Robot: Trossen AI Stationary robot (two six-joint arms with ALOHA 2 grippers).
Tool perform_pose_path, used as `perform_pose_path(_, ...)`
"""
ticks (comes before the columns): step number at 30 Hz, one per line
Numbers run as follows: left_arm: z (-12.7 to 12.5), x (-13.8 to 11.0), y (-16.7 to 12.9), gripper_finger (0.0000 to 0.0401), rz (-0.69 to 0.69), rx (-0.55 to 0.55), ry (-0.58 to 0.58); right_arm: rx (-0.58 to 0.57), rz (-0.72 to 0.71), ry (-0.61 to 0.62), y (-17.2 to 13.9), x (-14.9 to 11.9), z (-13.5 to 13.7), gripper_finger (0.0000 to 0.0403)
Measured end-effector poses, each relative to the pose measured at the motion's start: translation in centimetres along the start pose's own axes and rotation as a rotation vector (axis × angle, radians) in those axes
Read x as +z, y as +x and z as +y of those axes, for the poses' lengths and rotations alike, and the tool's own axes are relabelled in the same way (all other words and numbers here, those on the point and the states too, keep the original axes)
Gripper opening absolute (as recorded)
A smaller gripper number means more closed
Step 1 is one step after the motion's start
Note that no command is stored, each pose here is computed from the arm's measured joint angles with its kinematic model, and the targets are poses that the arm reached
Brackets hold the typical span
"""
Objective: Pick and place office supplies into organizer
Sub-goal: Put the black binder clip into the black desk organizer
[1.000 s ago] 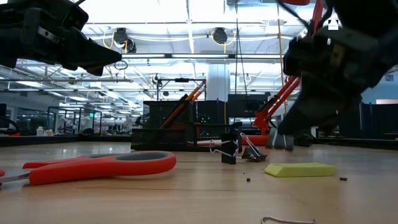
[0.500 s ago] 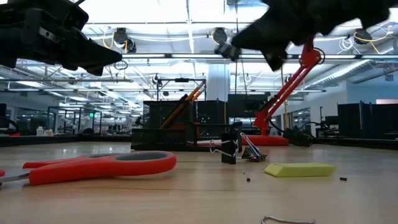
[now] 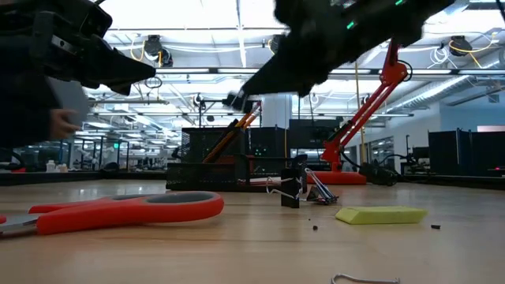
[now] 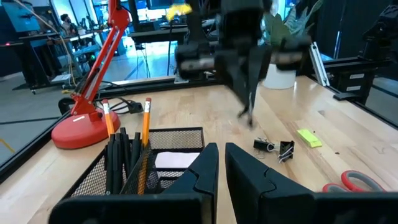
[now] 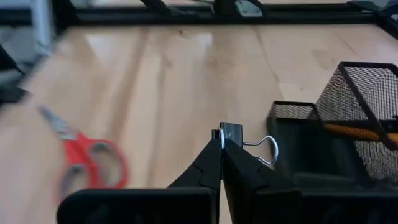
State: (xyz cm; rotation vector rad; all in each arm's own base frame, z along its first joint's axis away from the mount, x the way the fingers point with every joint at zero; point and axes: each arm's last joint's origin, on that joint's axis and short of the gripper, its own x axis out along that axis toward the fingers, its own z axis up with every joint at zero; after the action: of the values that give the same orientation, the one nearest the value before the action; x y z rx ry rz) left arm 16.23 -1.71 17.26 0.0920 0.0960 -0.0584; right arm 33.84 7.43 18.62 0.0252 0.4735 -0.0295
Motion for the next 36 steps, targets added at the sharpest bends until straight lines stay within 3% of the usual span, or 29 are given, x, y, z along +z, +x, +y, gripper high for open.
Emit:
perform_pose_path(3, 0.0, 0.0, 0.0, 0.0037, -0.001, 0.001, 0.0, -0.037, 0.045, -0.062, 2.0, -0.4, -0.3, 0.0)
perform_pose_path(11, 0.0, -0.1, 0.0, 0.0037, 0.01, 0.0, 0.004, -0.265, 0.065, -0.289, 5.1, -0.5, 0.0, 0.0)
perform_pose_path(20, 0.0, -0.3, 0.0, 0.0037, 0.03, 0.011, 0.018, -0.323, 0.08, -0.476, 7.5, 0.2, 0.8, 0.0)
perform_pose_path(30, 0.0, -0.3, 0.0, 0.0037, 0.032, 0.016, 0.019, -0.386, 0.127, -0.513, 8.3, -0.1, -1.2, 0.0)
perform_pose_path(36, 0.0, -0.3, 0.0, 0.0037, 0.032, 0.019, 0.019, -0.342, 0.14, -0.505, 8.5, -0.3, -1.8, 0.0)
